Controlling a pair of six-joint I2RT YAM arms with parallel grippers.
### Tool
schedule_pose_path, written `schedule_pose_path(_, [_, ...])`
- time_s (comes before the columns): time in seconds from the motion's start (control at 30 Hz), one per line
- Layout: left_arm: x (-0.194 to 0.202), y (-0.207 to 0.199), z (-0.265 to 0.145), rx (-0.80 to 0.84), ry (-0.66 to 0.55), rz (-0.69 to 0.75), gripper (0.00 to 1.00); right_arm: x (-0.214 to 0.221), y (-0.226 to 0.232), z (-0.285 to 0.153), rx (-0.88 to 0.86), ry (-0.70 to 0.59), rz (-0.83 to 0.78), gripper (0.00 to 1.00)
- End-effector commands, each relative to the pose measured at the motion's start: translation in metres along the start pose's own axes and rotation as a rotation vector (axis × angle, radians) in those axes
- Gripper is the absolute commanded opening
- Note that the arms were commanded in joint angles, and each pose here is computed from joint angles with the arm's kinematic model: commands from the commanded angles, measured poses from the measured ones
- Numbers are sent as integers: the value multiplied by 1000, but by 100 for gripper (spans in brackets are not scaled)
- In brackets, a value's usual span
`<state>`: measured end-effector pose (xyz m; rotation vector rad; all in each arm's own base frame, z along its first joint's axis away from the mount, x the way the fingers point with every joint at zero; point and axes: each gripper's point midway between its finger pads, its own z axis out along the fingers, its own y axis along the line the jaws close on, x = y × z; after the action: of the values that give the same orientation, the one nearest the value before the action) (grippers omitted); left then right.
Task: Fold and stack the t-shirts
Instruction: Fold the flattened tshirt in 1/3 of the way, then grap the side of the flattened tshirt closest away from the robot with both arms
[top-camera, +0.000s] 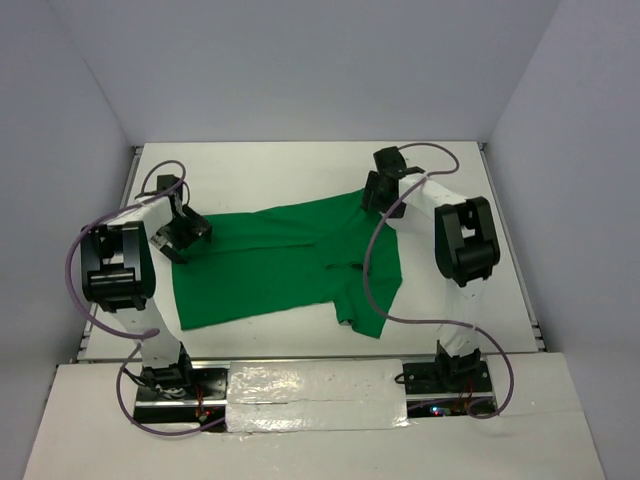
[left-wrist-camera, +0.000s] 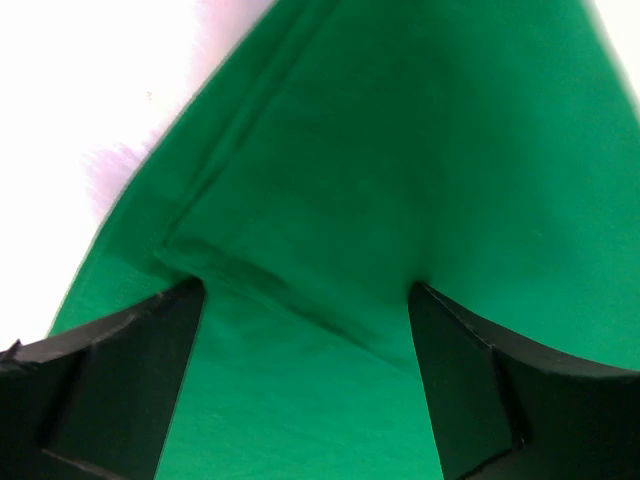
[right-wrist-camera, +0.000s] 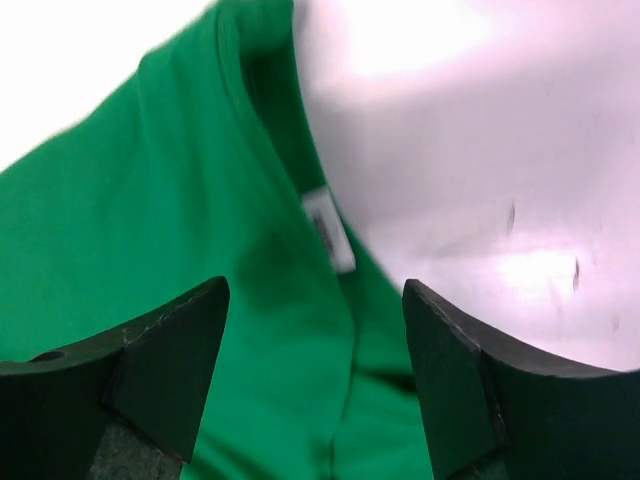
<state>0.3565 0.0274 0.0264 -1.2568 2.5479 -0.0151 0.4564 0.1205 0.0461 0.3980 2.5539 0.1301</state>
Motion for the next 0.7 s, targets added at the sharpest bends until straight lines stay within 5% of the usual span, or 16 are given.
schedule_pose_path(0.0, [-7, -16, 4, 24, 9, 2, 97, -13, -5, 9, 58, 8, -62, 78])
schedule_pose_path(0.23, [-14, -24, 10, 19, 19, -10, 97, 1, 6, 27, 5, 97, -98, 53])
schedule_pose_path(0.4, [-23, -27, 9, 17, 12, -19, 98, 4, 15, 25, -4, 110, -118, 47])
schedule_pose_path(0.5, [-25, -26, 12, 14, 16, -26, 97, 2, 15, 26, 4, 116, -115, 30])
schedule_pose_path(0.6, [-26, -24, 15, 10, 23, -29, 97, -3, 14, 30, 24, 107, -99, 2])
schedule_pose_path(0.67, [-26, -23, 18, 3, 27, -29, 97, -4, 14, 31, 37, 100, -82, 0])
